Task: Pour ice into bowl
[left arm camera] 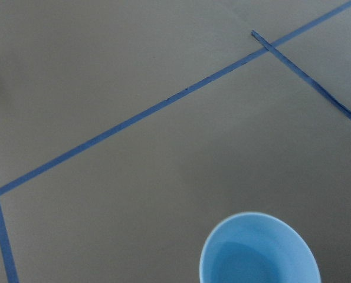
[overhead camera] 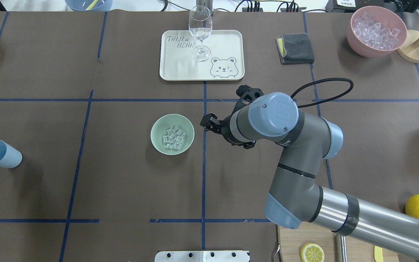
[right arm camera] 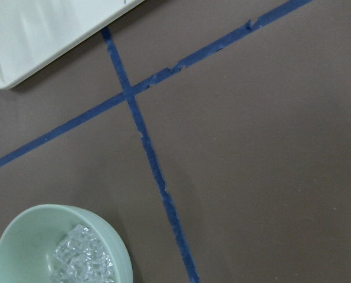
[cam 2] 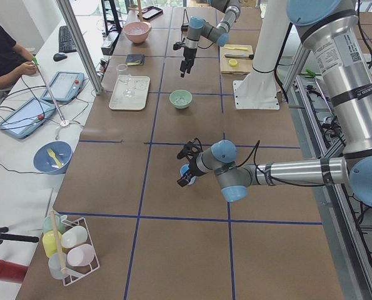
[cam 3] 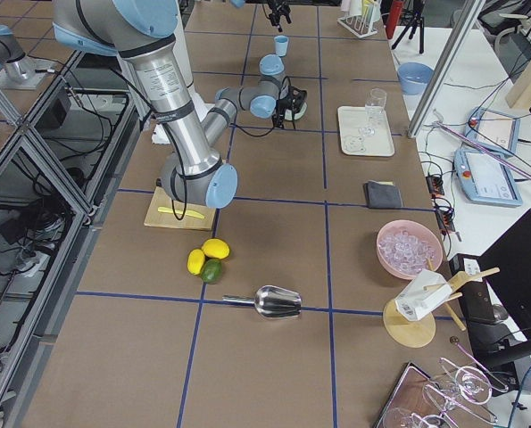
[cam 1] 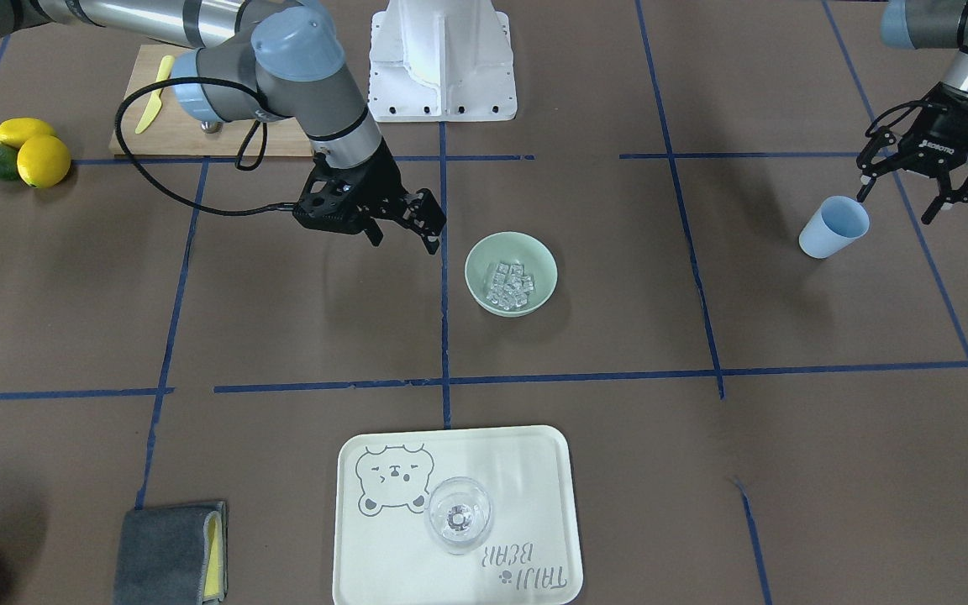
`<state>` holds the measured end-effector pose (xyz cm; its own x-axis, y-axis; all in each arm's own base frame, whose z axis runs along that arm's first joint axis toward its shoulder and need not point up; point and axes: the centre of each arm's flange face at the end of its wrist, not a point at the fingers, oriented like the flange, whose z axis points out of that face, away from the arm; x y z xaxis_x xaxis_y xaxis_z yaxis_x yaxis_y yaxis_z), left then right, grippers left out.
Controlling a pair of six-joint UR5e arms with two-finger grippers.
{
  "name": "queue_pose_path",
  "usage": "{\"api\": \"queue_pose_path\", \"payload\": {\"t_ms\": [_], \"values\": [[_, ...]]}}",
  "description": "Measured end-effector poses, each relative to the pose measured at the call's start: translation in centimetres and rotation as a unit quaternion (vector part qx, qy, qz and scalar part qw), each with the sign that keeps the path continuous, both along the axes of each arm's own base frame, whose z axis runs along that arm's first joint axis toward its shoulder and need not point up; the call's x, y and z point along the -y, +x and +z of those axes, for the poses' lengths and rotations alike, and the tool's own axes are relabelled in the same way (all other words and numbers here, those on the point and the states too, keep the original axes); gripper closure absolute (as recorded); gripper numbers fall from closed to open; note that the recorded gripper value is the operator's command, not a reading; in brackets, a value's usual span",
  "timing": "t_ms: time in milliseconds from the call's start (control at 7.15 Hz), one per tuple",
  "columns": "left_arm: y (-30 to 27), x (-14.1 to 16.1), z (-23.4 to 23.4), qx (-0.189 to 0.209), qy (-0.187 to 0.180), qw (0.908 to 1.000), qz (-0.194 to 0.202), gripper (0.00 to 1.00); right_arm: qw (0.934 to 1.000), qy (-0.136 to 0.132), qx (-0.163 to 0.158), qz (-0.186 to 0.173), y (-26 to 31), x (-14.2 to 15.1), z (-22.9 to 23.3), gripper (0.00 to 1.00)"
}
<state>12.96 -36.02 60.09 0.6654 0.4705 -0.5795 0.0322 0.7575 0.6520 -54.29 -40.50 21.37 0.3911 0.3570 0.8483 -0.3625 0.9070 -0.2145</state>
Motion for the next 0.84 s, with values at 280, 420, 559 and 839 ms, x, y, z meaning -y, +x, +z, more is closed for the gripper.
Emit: {"api": "queue_pose_path", "payload": {"t_ms": [280, 420, 559, 839], "values": [[-0.6, 3.4, -1.4, -0.004, -0.029, 0.9995, -0.006, 0.0, 0.9999, 0.007, -0.008, -0.001, -3.9, 0.2, -1.9, 0.0], [-1.5, 4.1, -1.3, -0.002, -0.04, 0.9991, -0.016, 0.0, 0.9999, 0.008, -0.012, -0.002, -5.5, 0.8, -2.8, 0.01], [-1.9, 4.4, -1.3, 0.001, -0.049, 0.9985, -0.024, 0.0, 0.9998, 0.009, -0.017, -0.004, -6.6, 1.2, -3.1, 0.04], [-2.2, 4.7, -1.4, 0.001, -0.055, 0.998, -0.03, 0.0, 0.9991, 0.016, -0.038, -0.014, -8.9, 2.2, -2.9, 0.21]]}}
